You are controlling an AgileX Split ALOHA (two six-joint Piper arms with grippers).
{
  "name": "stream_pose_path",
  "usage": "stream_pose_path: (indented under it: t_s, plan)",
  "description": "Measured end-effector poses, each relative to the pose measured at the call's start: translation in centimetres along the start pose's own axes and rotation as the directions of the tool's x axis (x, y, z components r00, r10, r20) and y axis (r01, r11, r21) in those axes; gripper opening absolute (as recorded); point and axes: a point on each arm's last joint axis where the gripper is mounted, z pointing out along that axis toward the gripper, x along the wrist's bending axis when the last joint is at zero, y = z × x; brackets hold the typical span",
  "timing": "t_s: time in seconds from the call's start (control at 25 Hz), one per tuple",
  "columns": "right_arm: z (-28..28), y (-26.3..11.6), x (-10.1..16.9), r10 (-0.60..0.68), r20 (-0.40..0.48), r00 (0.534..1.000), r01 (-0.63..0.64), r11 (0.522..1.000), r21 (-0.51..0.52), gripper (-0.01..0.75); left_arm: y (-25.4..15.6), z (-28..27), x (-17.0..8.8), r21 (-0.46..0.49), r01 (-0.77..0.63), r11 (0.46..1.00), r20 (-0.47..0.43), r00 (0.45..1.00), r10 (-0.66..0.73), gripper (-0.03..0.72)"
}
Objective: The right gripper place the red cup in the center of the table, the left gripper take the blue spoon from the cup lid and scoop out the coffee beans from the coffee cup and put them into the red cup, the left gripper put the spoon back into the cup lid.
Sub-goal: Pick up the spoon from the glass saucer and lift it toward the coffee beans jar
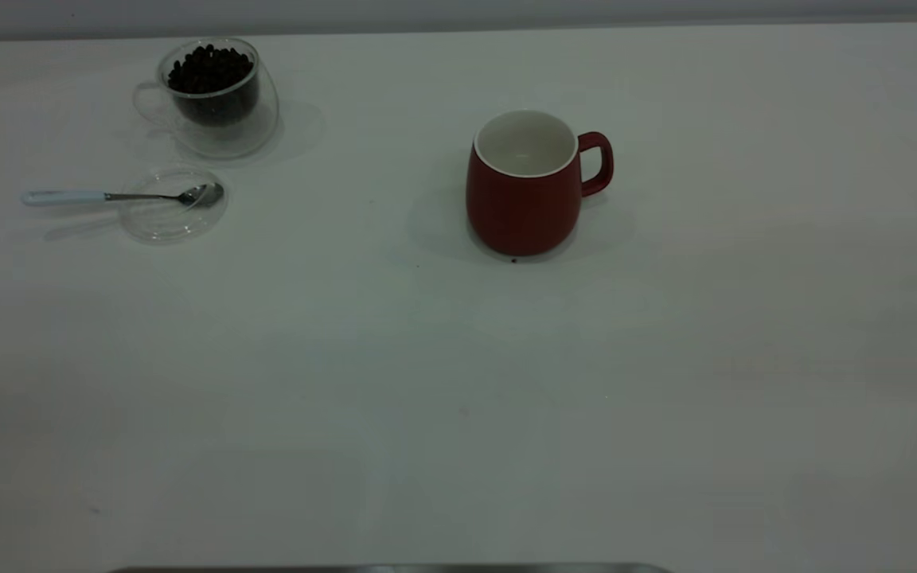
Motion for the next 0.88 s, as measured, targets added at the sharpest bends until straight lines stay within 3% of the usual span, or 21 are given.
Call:
stream_pose_path:
  t_s: [0.44,0.88]
  plan:
    - [0.6,-2.3,0.7,0.087,0.083,0.993,-0.081,0.994,-0.073,0.546,0.0,0.0,0.0,0.0,0.0,1.0,0.0,1.0,0.0,0.595]
    - [1.4,-2.8,0.8,0.103,0.092,0.99,-0.1,0.994,-0.04,0.546,0.0,0.0,0.0,0.0,0.0,1.0,0.0,1.0,0.0,0.595]
